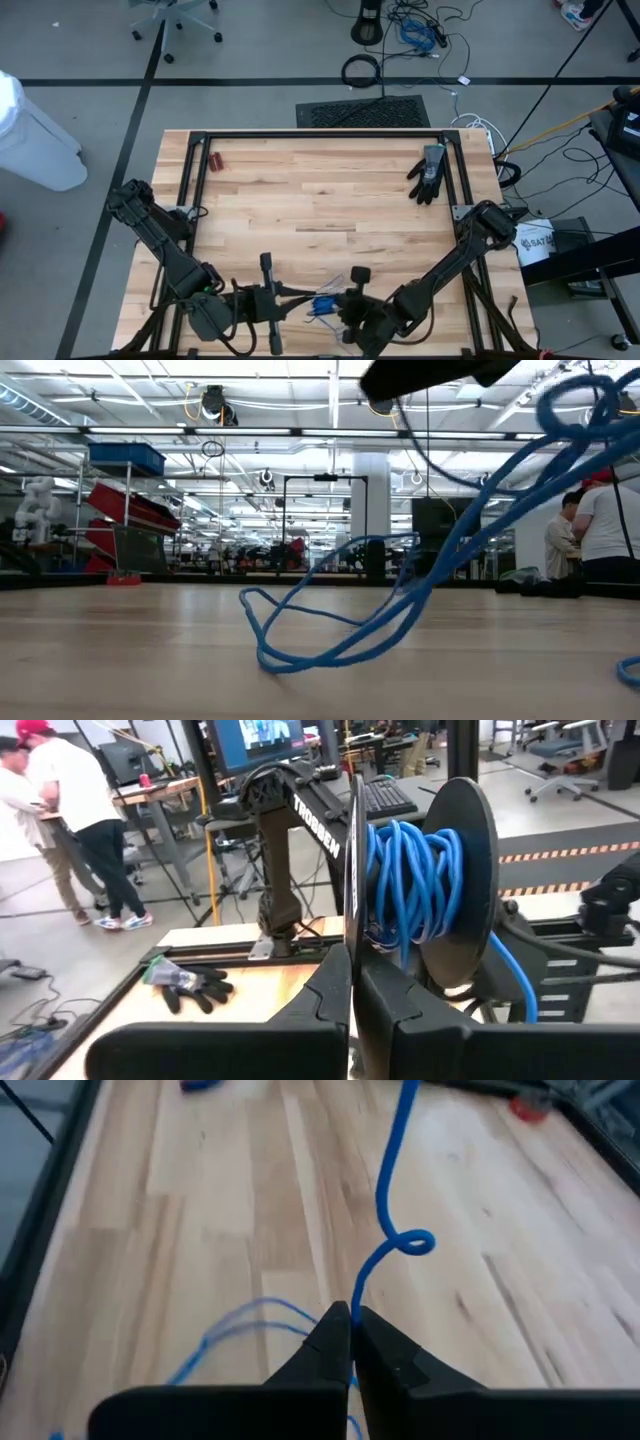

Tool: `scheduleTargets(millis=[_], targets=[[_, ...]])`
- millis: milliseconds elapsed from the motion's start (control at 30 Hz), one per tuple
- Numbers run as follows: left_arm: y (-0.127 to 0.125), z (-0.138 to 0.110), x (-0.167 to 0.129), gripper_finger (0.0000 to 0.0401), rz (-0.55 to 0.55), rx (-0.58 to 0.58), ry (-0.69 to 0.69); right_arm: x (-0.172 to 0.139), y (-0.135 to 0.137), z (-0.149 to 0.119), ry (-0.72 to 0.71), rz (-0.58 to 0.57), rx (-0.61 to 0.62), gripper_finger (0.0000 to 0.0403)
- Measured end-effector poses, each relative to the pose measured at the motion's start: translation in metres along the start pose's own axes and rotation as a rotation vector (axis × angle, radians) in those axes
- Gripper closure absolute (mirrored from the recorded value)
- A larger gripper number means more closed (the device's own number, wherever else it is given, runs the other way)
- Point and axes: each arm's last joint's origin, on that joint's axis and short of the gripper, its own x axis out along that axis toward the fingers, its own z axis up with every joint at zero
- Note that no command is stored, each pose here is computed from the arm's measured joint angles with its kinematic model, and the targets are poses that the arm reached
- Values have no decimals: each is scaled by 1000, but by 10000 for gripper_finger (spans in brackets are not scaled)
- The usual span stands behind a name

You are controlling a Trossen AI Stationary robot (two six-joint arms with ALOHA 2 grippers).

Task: Coil cords
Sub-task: Coil the blue wire onto a spool

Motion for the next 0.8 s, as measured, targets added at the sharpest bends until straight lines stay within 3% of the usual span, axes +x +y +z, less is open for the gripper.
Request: scheduleTargets(millis=[167, 400, 800], targets=[[-2, 0, -7, 395, 70, 31, 7, -13, -9, -2, 89, 19, -9, 401], [-2, 3, -14, 395, 70, 23, 1, -26, -11, -2, 145, 71, -2, 402], [0, 4, -12, 395, 73, -17, -3, -50, -14, 8, 126, 153, 38, 365]])
